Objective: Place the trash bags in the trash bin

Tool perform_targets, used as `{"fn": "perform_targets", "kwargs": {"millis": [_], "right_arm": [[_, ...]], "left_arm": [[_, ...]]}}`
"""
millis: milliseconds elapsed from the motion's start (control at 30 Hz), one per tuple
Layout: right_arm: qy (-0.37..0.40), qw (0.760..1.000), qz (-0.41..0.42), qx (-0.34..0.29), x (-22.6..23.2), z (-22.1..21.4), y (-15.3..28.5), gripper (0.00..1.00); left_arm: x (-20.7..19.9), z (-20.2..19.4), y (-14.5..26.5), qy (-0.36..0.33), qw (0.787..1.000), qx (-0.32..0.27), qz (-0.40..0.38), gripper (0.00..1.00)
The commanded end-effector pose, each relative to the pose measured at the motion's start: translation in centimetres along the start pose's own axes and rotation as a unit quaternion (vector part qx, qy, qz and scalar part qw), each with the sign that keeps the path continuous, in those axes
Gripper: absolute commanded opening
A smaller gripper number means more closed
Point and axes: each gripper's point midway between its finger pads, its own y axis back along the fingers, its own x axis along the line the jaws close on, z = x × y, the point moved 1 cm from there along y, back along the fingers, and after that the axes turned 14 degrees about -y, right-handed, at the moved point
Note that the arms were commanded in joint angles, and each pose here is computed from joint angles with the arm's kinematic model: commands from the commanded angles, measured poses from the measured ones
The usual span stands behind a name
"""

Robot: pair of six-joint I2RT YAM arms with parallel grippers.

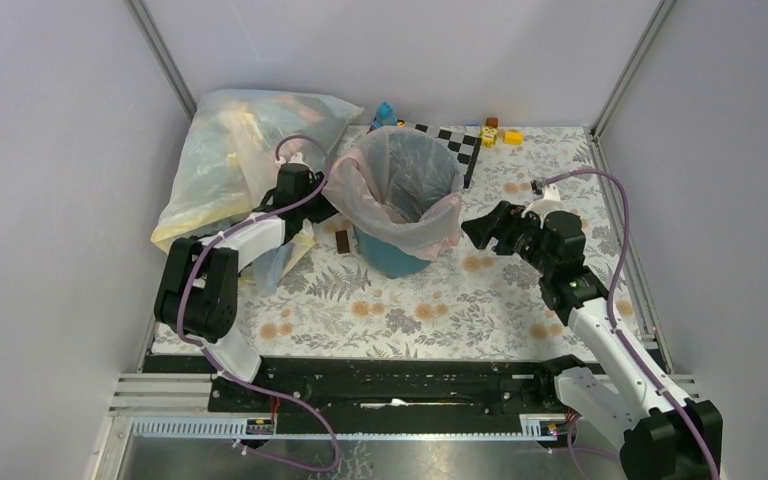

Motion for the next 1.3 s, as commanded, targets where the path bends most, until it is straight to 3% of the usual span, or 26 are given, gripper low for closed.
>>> {"fn": "perform_targets", "kwargs": {"millis": [0, 100, 200, 300, 367, 433, 567, 667, 1133, 1267], "right_arm": [[0.016, 1.0, 0.0, -0.016, 0.2, 0.8, 0.3, 0.81], [0.015, 1.0, 0.002, -0.015, 0.3, 0.8, 0.3, 0.81], [0.017, 1.0, 0.001, -0.016, 0.3, 0.8, 0.3, 0.81], [0.018, 1.0, -0.001, -0.016, 0.2, 0.8, 0.2, 0.81], [0.017, 1.0, -0.002, -0.014, 0.1, 0.8, 0.1, 0.81], [0.016, 1.0, 0.0, -0.012, 0.2, 0.8, -0.1, 0.81], [0.016, 1.0, 0.003, -0.008, 0.4, 0.8, -0.2, 0.81], [0.015, 1.0, 0.001, -0.004, 0.3, 0.6, -0.2, 0.81], [0.018, 1.0, -0.001, 0.007, 0.0, 0.1, -0.1, 0.82], [0.014, 1.0, -0.004, 0.021, -0.3, -0.4, -0.5, 0.81]], "left_arm": [[-1.2, 1.8, 0.4, -0.004, 0.999, -0.038, -0.027, 0.36], [0.1, 2.6, 1.6, 0.003, 0.998, -0.056, 0.002, 0.35], [2.7, 3.3, 2.7, 0.028, 0.997, -0.055, 0.047, 0.26], [3.7, 4.5, 4.0, 0.048, 0.995, -0.078, 0.04, 0.25], [2.8, 5.7, 4.9, 0.058, 0.993, -0.101, -0.004, 0.29], [0.7, 6.6, 5.4, 0.059, 0.991, -0.102, -0.064, 0.39], [-1.7, 6.6, 5.1, 0.064, 0.987, -0.067, -0.128, 0.5], [-2.4, 6.1, 4.9, 0.069, 0.984, -0.055, -0.155, 0.54], [-4.4, 2.8, 1.6, 0.085, 0.971, 0.016, -0.225, 0.43], [-3.7, 1.8, 0.3, 0.075, 0.976, 0.032, -0.201, 0.26]]}}
